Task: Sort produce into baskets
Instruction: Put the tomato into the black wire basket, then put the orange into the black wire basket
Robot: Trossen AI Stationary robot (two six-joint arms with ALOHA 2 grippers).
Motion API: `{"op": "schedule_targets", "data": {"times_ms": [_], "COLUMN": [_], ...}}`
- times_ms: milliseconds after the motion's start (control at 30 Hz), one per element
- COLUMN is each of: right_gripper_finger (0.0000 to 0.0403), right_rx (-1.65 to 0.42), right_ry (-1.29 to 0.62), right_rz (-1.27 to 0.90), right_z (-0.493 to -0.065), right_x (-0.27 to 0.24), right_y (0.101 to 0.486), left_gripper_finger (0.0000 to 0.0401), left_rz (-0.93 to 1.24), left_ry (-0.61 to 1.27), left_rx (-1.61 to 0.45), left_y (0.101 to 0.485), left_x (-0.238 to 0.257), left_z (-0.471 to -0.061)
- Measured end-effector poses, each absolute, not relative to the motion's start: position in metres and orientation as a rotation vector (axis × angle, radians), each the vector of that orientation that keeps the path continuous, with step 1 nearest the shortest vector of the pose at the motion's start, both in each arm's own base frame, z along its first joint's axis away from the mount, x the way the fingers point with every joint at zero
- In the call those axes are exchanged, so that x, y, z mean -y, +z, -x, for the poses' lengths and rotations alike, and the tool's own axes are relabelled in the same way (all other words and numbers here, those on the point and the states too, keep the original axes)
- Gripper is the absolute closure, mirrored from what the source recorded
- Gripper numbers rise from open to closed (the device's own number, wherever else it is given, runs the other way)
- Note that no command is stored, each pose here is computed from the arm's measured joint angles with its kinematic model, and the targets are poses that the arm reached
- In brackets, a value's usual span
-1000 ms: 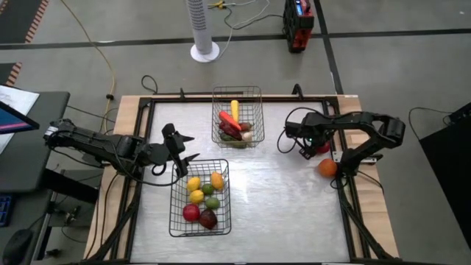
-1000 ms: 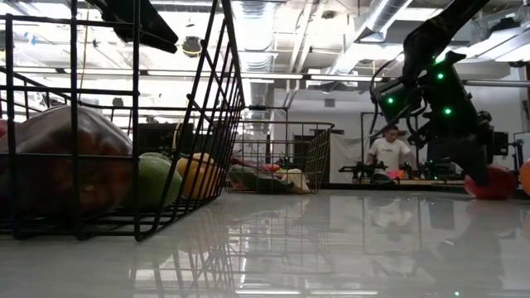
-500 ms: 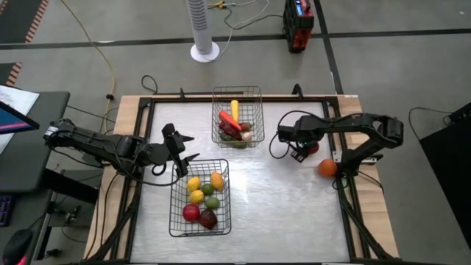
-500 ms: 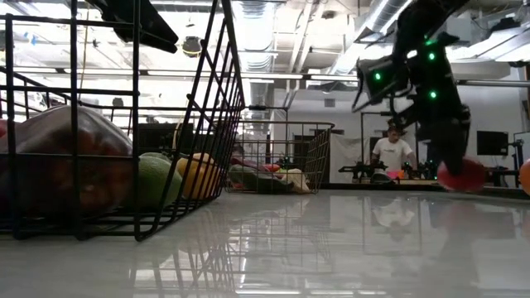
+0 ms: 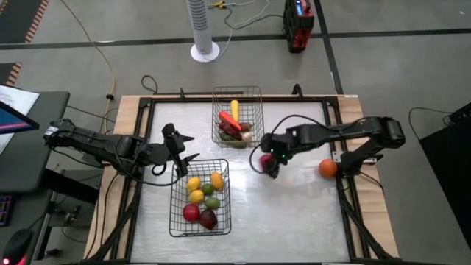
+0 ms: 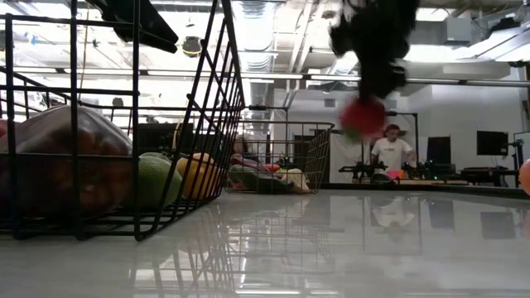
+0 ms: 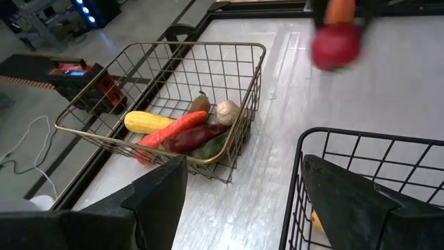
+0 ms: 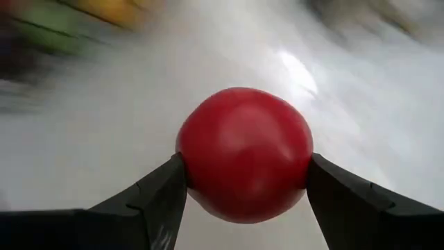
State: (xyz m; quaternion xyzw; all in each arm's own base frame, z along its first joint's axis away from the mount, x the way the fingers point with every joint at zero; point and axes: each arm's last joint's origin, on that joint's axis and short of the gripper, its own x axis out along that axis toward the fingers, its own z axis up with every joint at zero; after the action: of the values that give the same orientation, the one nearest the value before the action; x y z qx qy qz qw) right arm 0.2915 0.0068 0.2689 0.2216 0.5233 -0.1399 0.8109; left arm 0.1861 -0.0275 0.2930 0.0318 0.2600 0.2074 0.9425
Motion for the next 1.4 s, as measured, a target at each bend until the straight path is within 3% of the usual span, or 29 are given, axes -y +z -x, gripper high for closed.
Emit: {"op": "schedule_targets", "data": {"times_ms": [167,533,767,967,1400], "right_gripper_finger": [0.0108,0.0106,0.0106,0.0103,0.0027], "right_rx": [-0.764,-0.382,-0.426,-0.49,-0.661], "right_ry": [-0.017,0.111,0.138,0.22,0.14], "right_rz": [-0.447,-0.362,-0.337,-0.193,-0.124], "right_z": [-0.32,-0.344,-0.374,-0.399,-0.396], "right_x": [-0.042,-0.065,-0.074,-0.078,-0.063], "right_y": [0.293,0.319,0.281,0.262,0.281], "left_gripper_finger": [0.0127,0.0127,0.0127,0.0127,0.0127], "left_rz": [-0.061,-0.06,-0.051,-0.055,-0.061], "left_ry": [0.423,0.408,0.406,0.405,0.405], "left_rx": [-0.523,-0.453,-0.433,-0.436,-0.451], "left_y": [0.294,0.3,0.302,0.302,0.3], "left_x": [0.028,0.029,0.029,0.029,0.029], "left_z": [-0.187,-0.191,-0.192,-0.192,-0.191]}}
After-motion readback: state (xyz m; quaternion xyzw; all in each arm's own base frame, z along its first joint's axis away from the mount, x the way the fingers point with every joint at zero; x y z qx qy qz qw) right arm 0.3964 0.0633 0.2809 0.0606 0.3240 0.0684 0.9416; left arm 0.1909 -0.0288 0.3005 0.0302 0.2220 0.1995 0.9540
